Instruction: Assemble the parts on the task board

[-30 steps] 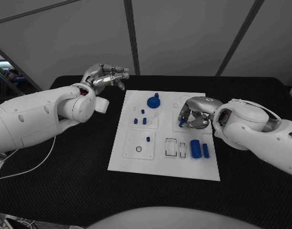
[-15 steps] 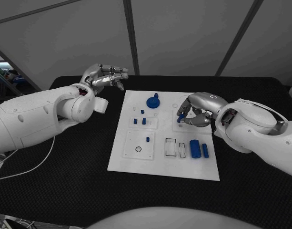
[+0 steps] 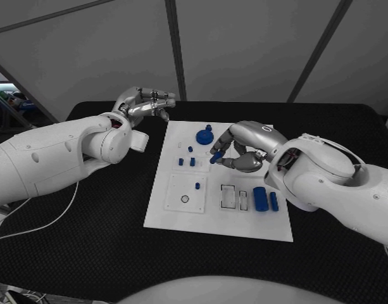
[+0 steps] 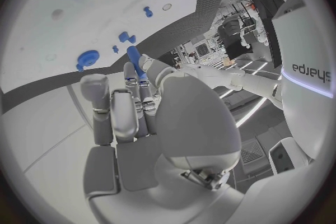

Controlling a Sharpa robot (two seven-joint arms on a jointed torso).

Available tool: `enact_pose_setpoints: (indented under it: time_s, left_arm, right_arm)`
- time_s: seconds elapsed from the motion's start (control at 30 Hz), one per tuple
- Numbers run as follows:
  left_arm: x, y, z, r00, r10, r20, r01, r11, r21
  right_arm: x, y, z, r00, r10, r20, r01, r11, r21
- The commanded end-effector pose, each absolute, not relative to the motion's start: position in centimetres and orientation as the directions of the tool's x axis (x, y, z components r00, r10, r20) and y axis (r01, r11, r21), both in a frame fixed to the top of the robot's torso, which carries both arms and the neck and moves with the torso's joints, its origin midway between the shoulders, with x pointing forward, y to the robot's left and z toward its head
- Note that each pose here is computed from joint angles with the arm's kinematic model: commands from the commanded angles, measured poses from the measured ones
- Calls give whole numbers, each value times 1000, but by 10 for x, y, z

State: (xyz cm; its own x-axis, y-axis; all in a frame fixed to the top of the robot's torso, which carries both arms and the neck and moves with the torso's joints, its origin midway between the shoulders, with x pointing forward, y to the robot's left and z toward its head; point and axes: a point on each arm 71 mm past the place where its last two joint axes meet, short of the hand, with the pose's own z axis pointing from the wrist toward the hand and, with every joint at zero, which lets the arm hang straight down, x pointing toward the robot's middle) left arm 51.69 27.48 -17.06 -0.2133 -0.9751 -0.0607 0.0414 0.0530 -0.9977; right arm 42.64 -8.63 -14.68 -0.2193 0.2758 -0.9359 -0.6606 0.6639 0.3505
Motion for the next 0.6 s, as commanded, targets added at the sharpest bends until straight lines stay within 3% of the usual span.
enact_pose_setpoints:
  time_s: [0.03, 0.6]
  left_arm:
    - [517, 272, -170, -224, -973, -53, 44, 44, -998]
    - [517, 264, -171, -240, -970, -47, 46, 37, -998]
  right_arm:
    - [422, -72, -146, -240, 318, -917, -687, 612, 392]
    - [398, -32, -203, -386, 191, -902, -703, 572, 422]
